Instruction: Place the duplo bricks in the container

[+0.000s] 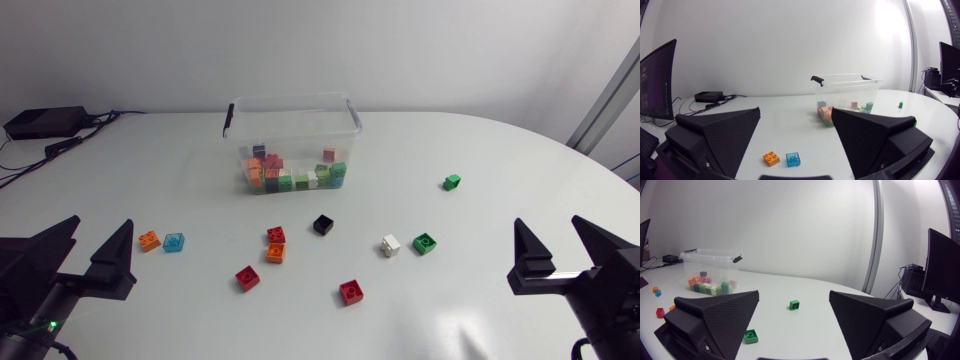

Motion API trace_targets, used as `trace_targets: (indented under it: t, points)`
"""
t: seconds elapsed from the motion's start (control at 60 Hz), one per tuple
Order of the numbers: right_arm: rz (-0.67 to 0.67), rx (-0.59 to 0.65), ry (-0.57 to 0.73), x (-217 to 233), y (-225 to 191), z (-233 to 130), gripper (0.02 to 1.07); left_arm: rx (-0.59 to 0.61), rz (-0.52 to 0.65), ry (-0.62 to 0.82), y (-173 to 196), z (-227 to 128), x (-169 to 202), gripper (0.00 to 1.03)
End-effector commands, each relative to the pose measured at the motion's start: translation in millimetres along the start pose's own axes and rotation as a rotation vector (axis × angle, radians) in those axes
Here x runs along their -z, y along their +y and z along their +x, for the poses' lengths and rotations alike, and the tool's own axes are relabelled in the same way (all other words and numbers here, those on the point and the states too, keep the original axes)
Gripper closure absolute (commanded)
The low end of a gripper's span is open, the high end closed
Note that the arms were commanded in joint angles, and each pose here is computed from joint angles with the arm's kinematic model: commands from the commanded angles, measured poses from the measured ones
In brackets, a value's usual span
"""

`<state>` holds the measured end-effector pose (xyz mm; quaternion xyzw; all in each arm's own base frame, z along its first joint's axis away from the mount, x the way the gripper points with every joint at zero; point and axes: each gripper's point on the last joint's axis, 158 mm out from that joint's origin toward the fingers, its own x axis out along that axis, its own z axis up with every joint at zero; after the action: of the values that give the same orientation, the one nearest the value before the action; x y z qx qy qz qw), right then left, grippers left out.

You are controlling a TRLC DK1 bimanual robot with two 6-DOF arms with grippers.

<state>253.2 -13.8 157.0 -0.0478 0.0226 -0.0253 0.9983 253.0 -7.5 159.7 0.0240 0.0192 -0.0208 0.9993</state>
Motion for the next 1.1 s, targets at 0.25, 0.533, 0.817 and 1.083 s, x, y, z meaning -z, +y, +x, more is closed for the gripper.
trace_targets:
  t: [0.25,0.533,0.817,1.083]
  points:
    - [0.020,0.001,0.014,8,1,1,0.06,0.004,0.000,0.003,-1,0,5,0.04]
    - [0.022,0.002,-0.024,-17,-1,-3,0.06,0.049,0.005,-0.027,-11,-4,-19,0.05]
    - [0.037,-0.045,0.063,-33,8,11,0.07,0.100,0.076,0.122,-20,17,-37,0.10]
    - [0.032,-0.080,0.271,-16,22,43,0.07,0.188,0.101,0.475,-27,63,-11,0.19]
